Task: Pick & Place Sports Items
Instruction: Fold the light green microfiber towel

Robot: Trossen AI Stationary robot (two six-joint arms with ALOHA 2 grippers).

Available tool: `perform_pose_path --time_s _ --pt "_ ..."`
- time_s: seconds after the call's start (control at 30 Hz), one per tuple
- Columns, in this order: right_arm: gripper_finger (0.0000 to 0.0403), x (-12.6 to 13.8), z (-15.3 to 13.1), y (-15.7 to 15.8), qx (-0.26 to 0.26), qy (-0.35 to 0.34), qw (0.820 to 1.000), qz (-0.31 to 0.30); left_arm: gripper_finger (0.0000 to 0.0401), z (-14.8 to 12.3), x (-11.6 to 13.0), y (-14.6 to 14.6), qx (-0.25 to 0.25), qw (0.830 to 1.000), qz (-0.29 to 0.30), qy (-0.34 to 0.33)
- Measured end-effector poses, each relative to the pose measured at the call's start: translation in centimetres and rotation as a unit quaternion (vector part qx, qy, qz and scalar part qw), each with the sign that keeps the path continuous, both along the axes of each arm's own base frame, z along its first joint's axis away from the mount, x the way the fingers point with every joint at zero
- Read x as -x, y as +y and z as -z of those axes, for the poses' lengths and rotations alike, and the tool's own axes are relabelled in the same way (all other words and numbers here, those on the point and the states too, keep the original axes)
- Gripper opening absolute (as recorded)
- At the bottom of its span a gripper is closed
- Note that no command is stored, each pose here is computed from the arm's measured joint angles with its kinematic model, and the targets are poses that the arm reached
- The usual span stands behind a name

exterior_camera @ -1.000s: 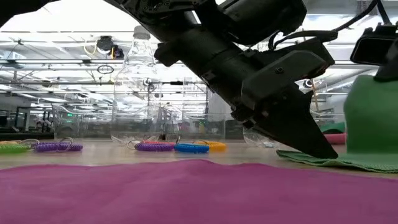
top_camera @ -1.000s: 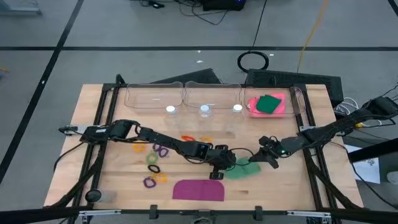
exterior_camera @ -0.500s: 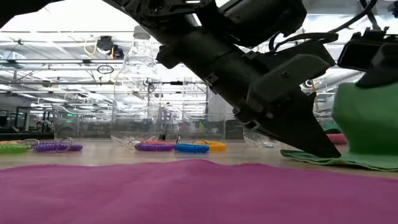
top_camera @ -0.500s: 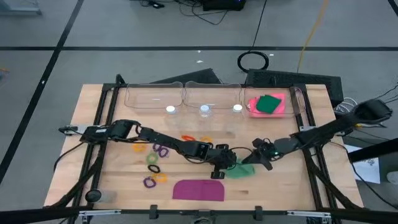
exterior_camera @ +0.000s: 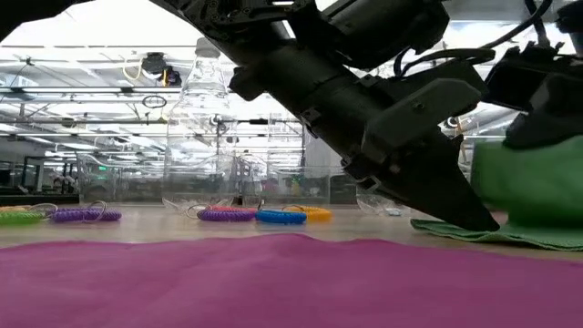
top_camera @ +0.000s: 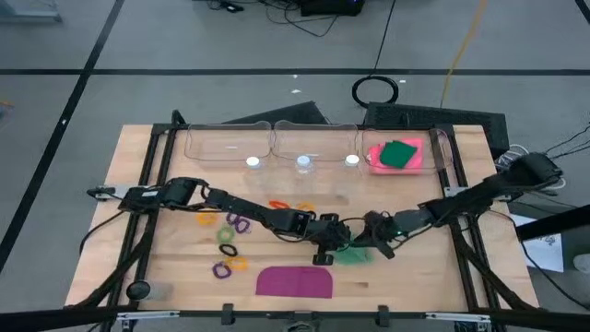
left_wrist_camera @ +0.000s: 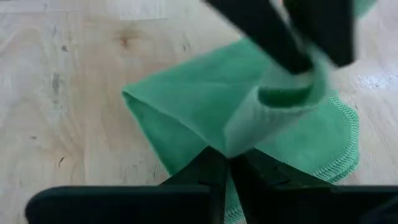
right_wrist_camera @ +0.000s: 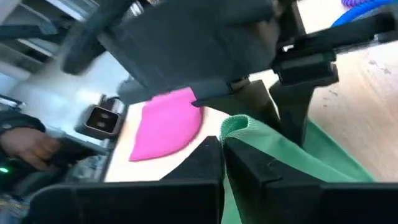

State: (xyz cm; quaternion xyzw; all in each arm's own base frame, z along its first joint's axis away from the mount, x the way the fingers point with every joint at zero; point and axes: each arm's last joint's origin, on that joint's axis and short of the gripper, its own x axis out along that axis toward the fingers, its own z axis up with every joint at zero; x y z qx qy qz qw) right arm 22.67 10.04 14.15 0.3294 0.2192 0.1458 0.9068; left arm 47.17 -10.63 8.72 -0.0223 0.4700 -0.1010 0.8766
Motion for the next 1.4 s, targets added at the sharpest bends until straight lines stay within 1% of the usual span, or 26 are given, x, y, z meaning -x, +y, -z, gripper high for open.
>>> perform_pose_path --time_s 0.1,0.2,0.4,0.57,0.67,0.77,0.9,1.0,1.1,1.27,1.4 --pt "0.0004 -0.1 0.2 0.0 0.01 -0.004 1.0 -0.003 0.0024 0.0 0.0 0.0 0.005 1.0 -0.007 0.002" --pt "0.0027 -0.2 0.2 0.1 0.017 -0.015 1.0 -0.007 0.0024 0.0 0.0 0.0 0.005 1.0 -0.008 0.002" --pt "0.0109 -0.2 0.0 0.1 0.025 -0.027 0.999 -0.007 0.0024 0.0 0.0 0.0 0.006 1.0 -0.008 0.002" --pt "0.0177 -0.3 0.0 -0.1 0.051 -0.039 0.998 0.011 0.0024 0.0 0.0 0.0 0.006 1.0 -0.008 0.003" --pt "0.0208 -0.3 -0.2 0.0 0.064 -0.054 0.996 0.007 0.0024 -0.3 0.1 0.0 0.006 1.0 -0.009 0.005" --pt "0.0229 -0.4 -0.4 0.0 0.072 -0.068 0.995 0.004 0.0024 -1.0 0.5 0.3 0.002 1.0 -0.011 0.022" --pt "0.0239 -0.4 -0.4 0.0 0.08 -0.073 0.994 0.001 0.0024 -2.5 1.0 0.9 -0.002 0.999 -0.017 0.037" --pt "0.0236 -0.3 -0.3 0.0 0.083 -0.07 0.994 0.0 0.0024 -3.9 1.5 1.4 -0.01 0.999 -0.02 0.044" --pt "0.0229 -0.3 -0.3 0.0 0.084 -0.068 0.994 -0.002 0.0024 -5.2 1.8 1.8 -0.023 0.999 -0.015 0.035" --pt "0.0218 -0.2 0.1 -0.1 0.079 -0.043 0.996 -0.001 0.0024 -8.4 1.7 1.9 -0.041 0.999 -0.01 -0.022" --pt "0.0217 -0.1 0.6 -0.1 0.071 -0.012 0.997 0.004 0.0024 -9.2 1.9 1.9 -0.047 0.998 -0.012 -0.034"
